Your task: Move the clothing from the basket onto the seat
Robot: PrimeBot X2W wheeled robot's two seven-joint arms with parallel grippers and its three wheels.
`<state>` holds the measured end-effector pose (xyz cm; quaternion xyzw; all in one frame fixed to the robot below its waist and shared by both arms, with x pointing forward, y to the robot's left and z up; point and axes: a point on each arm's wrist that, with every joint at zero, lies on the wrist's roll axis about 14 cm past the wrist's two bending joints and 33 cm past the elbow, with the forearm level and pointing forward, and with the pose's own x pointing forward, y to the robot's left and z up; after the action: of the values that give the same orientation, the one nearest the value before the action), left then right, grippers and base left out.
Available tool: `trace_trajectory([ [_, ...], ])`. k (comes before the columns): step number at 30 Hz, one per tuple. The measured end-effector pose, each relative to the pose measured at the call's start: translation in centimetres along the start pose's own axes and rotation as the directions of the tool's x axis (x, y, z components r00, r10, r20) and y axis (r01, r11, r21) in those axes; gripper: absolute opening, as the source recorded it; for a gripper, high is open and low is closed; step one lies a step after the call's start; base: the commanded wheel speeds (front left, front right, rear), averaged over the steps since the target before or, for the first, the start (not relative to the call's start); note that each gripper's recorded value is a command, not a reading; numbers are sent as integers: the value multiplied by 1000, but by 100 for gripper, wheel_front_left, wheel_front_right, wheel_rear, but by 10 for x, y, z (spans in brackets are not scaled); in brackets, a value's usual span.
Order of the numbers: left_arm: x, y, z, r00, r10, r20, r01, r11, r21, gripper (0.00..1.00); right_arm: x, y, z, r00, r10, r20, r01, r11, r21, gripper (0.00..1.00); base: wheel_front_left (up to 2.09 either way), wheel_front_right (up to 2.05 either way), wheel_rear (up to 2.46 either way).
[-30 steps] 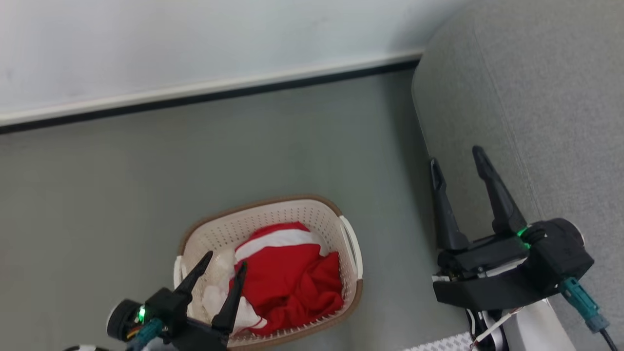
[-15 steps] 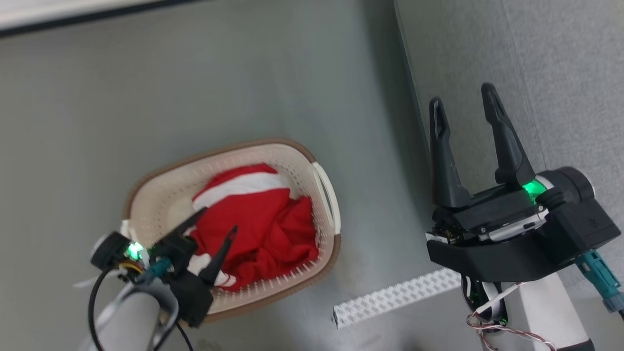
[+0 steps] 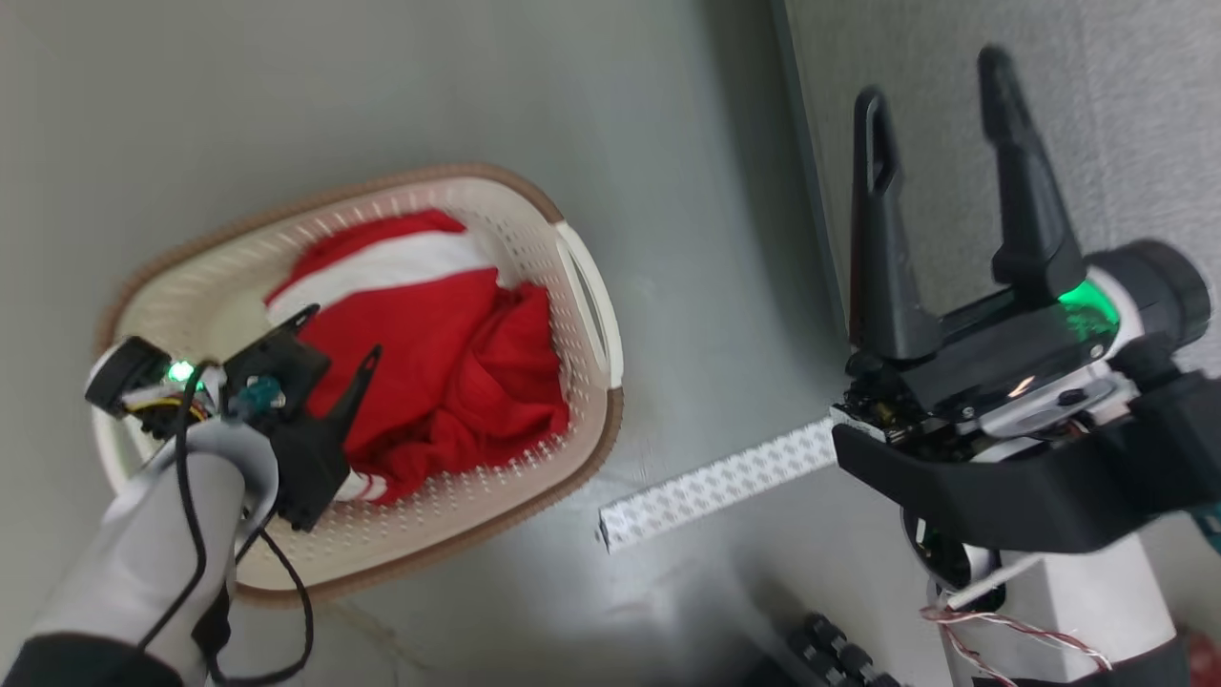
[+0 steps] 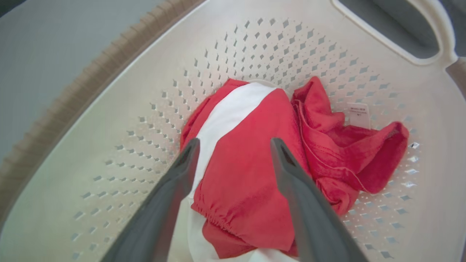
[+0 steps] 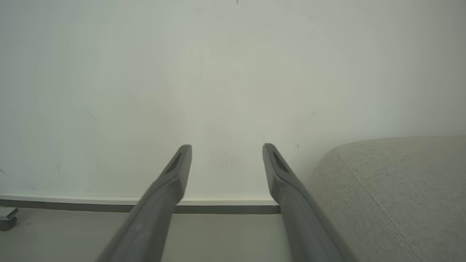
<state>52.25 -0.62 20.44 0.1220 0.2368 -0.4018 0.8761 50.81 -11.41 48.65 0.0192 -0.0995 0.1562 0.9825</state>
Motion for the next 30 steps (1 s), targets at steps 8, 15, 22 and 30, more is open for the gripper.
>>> trace_trajectory([
  [8,38,-8,-44,996,-38,-84,34,998,-46,100,11,3,-21,1000,29,3,-29,999,20,100,0,0,0],
  [15,56,-11,-74,988,-56,-143,47,997,-66,100,7,5,-48,998,33,-49,-29,997,68,100,0,0,0],
  [22,67,-26,-95,976,-102,-194,88,993,-79,100,5,1,-60,997,26,-76,-21,997,73,100,0,0,0],
  [30,72,-26,-100,972,-85,-221,76,996,-50,56,4,-2,-64,996,19,-86,-13,997,72,100,0,0,0],
])
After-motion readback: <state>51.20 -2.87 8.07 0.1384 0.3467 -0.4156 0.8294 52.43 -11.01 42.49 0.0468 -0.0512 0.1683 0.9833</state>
